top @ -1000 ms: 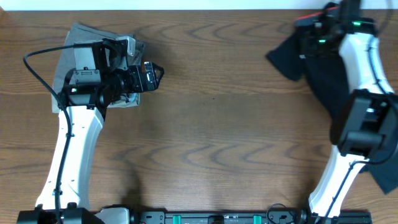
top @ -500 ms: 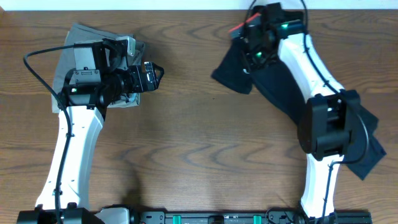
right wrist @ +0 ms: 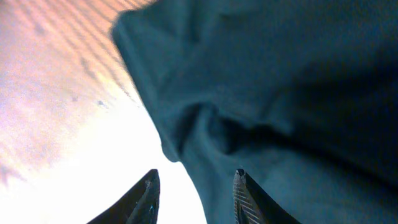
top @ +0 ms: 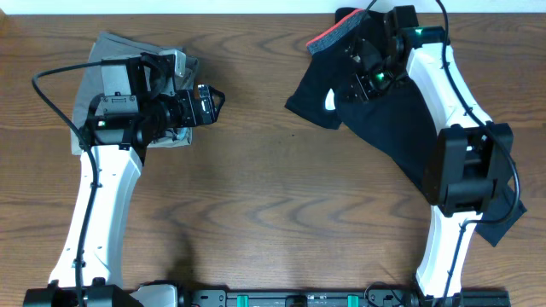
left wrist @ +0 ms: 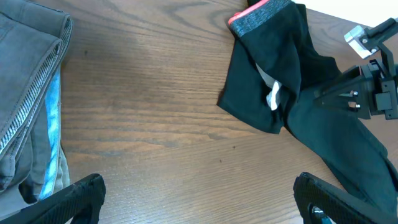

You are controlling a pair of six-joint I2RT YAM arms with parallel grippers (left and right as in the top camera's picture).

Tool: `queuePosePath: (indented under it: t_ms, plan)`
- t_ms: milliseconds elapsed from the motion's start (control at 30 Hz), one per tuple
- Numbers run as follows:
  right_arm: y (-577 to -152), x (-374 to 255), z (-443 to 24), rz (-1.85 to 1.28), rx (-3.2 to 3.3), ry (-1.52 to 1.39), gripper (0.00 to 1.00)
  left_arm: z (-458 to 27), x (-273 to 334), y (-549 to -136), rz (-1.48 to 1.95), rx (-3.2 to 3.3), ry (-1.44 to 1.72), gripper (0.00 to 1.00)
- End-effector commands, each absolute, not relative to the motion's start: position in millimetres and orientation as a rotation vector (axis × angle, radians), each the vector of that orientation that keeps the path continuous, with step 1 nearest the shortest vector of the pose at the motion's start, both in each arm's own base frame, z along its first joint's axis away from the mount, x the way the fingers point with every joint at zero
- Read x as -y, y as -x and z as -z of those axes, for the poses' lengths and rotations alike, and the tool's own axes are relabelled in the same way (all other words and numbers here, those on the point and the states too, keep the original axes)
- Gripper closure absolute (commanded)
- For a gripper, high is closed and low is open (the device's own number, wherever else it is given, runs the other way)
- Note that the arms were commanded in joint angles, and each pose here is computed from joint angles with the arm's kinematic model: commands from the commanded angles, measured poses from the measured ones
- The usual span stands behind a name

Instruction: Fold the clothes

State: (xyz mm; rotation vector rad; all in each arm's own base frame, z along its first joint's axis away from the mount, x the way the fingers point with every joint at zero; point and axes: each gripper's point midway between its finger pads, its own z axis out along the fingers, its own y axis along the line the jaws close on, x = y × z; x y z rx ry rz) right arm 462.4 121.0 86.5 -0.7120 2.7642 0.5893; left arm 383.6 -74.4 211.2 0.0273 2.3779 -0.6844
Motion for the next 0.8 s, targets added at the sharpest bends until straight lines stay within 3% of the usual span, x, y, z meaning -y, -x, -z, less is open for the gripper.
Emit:
queuePosePath:
  t_ms: [0, 67, 100, 200, 333, 533, 767]
  plan:
    - [-472, -124, -104, -0.679, -2.66, 0.728, 0.69, -221, 78, -387, 0.7, -2.354, -0.04, 0.02]
    - [-491, -98, -100, -0.573, -2.729, 0.446, 0.92, -221, 78, -387, 0.7, -2.354, -0.04, 0.02]
    - [-502, -82, -97, -0.51, -2.756, 0.261, 0.98, -221, 78, -387, 0.7, -2.354, -0.04, 0.02]
    - [-526, -48, -95, -0.402, -2.713, -0.018, 0.99, -221, 78, -387, 0.7, -2.354, -0.04, 0.02]
    - [-547, -38, -86, -0.409, -2.636, -0.08, 0.97, -222, 78, -387, 0.7, -2.349, -0.042, 0.02]
    - [-555, -40, -23, -0.437, -2.665, -0.174, 0.99, -222, 78, -388, 0.699, -2.348, -0.042, 0.02]
    - [-535, -32, 59, -0.402, -2.818, -0.302, 0.99, -223, 78, -389, 0.698, -2.341, -0.044, 0.02]
